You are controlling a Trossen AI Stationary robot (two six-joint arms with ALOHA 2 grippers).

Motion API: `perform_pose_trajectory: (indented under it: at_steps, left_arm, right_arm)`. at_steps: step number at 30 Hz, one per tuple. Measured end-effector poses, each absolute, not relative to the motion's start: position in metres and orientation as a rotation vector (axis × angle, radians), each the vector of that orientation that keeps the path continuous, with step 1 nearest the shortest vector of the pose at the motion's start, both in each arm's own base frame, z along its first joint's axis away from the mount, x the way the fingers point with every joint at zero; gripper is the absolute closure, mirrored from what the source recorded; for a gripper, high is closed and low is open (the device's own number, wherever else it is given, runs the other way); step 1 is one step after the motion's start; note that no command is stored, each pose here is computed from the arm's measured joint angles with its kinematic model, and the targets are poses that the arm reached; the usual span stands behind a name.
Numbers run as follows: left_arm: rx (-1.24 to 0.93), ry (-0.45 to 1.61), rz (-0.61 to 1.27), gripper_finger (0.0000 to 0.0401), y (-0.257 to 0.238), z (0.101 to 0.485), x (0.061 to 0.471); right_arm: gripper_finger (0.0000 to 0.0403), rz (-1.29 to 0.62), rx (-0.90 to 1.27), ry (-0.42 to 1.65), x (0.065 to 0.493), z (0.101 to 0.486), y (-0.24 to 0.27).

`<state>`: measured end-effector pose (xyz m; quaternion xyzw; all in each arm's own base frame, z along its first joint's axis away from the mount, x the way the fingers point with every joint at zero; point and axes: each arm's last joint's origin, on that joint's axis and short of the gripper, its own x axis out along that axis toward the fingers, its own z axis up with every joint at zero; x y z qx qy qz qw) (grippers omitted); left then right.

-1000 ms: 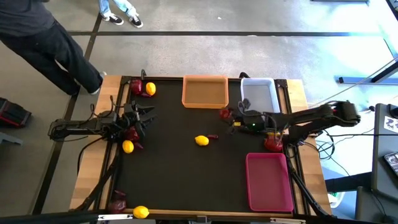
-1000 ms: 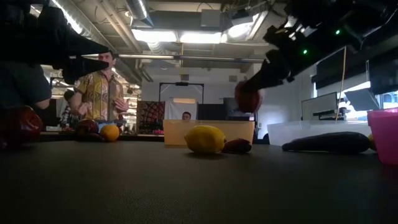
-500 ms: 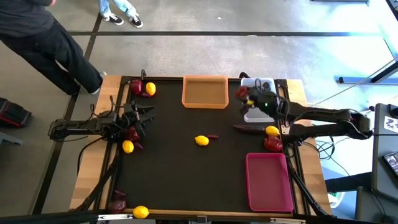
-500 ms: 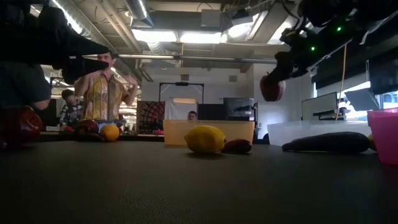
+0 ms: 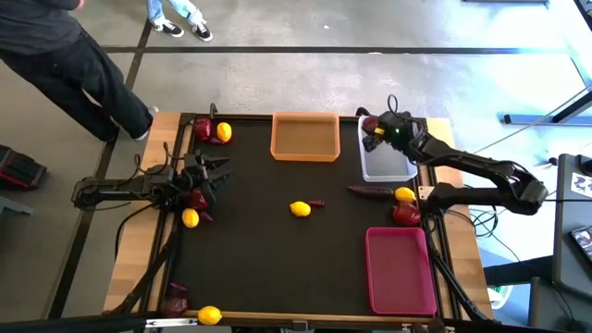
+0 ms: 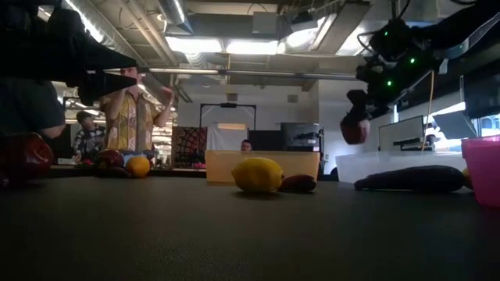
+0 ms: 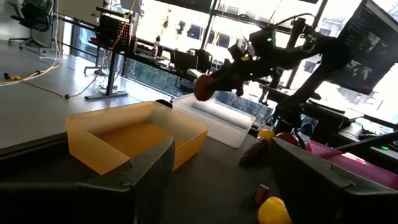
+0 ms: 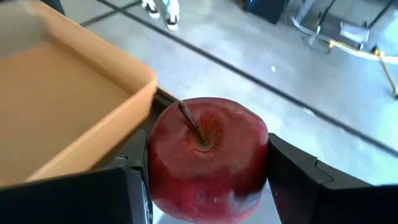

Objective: Sort produce into baskets
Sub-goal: Put the red apple into the white bin

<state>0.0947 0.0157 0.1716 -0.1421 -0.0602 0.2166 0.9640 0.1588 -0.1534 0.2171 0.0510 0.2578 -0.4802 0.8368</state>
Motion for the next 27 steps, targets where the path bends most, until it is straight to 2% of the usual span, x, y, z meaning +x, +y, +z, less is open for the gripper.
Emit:
perform_pose_trajectory:
  at_steps: [11, 27]
  left_arm:
    - [-0.287, -0.122, 0.438, 0.0146, 0.016, 0.172, 0.095]
    - [-0.292, -0.123, 0.438, 0.0146, 0.016, 0.172, 0.095]
  right_arm:
    - [0.0212, -1.039, 0.244, 0.614, 0.151, 0.186, -0.188]
    - [0.0212, -1.030, 0.280, 0.695, 0.156, 0.162, -0.197]
